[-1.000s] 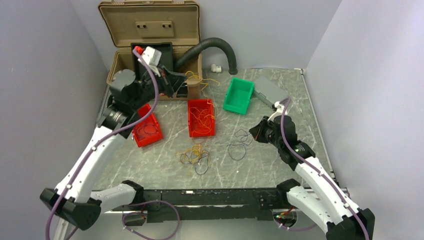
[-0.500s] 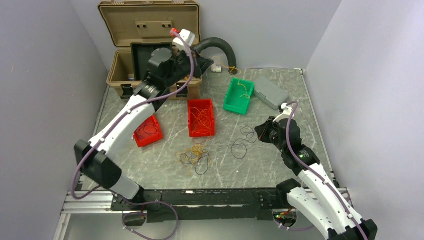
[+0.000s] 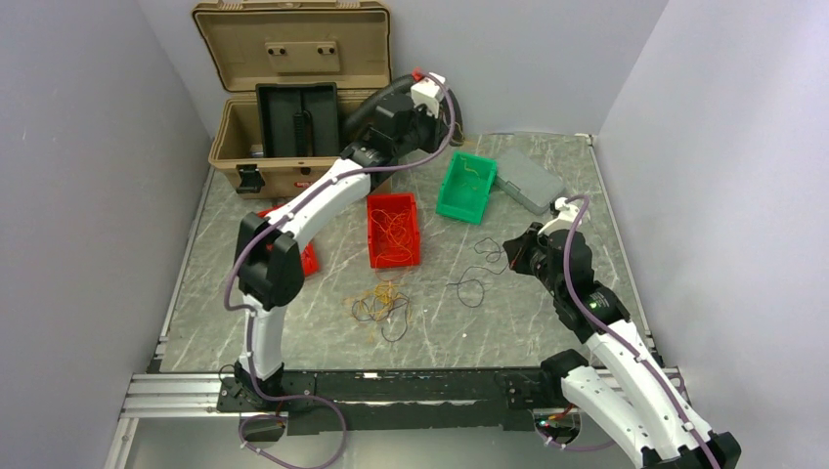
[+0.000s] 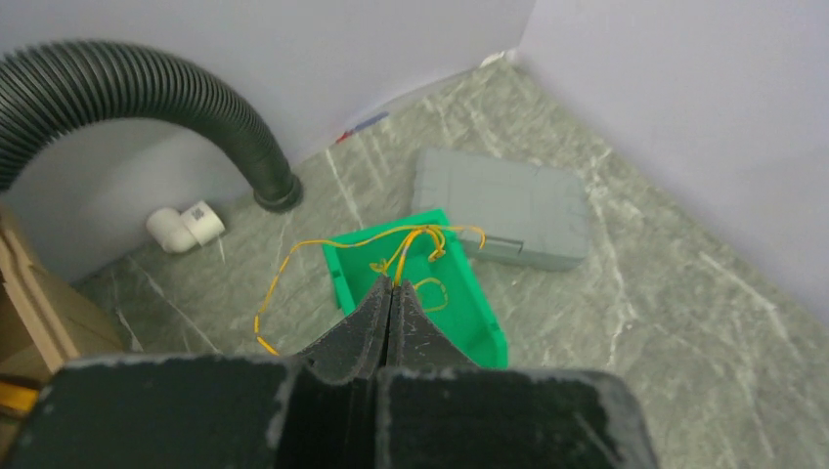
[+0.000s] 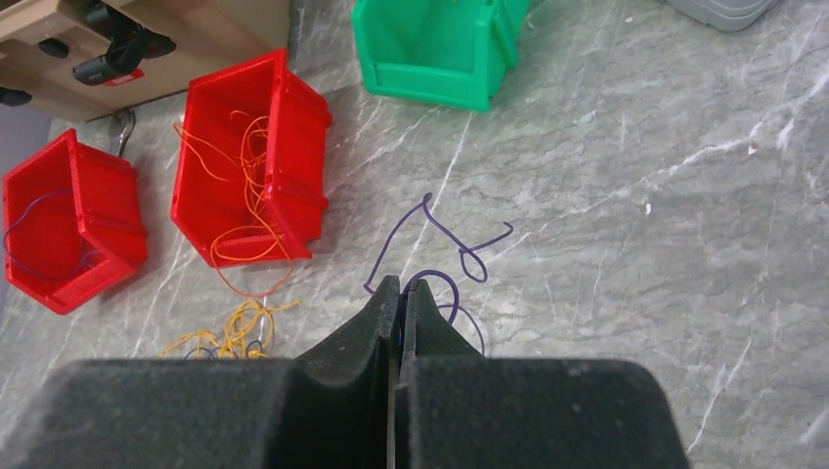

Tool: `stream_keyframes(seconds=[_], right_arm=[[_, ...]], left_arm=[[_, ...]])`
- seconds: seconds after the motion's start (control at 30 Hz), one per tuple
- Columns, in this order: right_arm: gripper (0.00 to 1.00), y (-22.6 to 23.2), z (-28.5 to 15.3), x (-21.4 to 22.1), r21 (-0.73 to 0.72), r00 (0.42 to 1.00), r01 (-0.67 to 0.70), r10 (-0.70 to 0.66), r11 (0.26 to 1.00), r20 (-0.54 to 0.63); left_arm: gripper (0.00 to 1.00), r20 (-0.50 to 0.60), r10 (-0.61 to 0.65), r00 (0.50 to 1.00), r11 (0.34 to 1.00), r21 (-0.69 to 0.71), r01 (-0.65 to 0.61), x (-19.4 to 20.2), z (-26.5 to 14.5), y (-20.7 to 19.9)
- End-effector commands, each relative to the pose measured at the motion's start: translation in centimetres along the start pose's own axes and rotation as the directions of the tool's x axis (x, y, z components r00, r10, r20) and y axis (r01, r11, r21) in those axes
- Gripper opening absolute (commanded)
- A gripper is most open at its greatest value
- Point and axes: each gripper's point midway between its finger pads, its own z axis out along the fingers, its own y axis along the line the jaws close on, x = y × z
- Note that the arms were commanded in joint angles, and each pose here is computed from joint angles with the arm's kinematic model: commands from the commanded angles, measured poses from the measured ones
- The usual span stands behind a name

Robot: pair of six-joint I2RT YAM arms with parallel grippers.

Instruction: Untangle the cables

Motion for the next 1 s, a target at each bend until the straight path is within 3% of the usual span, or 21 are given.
stream_keyframes(seconds=[0.0, 0.23, 0.5, 0.67, 0.97], right_arm=[[0.0, 0.4, -0.5, -2.1, 0.006, 0.998, 0.019, -0.019, 1.0, 0.06], [0.0, -0.4, -0.8, -2.6, 0.057, 0.997, 0.004, -0.008, 0.998, 0.08], [0.0, -0.6, -1.0, -2.6, 0.066, 0.996, -0.009, 0.004, 0.998, 0.084], [0.0, -0.8, -1.2, -2.5, 0.069, 0.997, -0.016, 0.01, 0.997, 0.083], [0.0, -0.9, -1.7, -2.3, 0.069, 0.996, -0.026, 0.021, 0.997, 0.085]], left_arm=[[0.0, -0.022, 0.027, 0.999, 1.0, 0.001, -0.027, 1.2, 1.8, -0.3], [0.0, -0.14, -0.008, 0.99, 1.0, 0.01, 0.01, 7.3, 4.6, -1.4], [0.0, -0.303, -0.199, 0.932, 0.98, -0.029, 0.199, 14.0, 7.8, -2.4], [0.0, -0.334, -0.322, 0.886, 0.946, -0.079, 0.314, 16.5, 8.1, -2.6], [0.0, -0.378, -0.41, 0.83, 0.912, -0.177, 0.369, 20.1, 8.1, -1.4]])
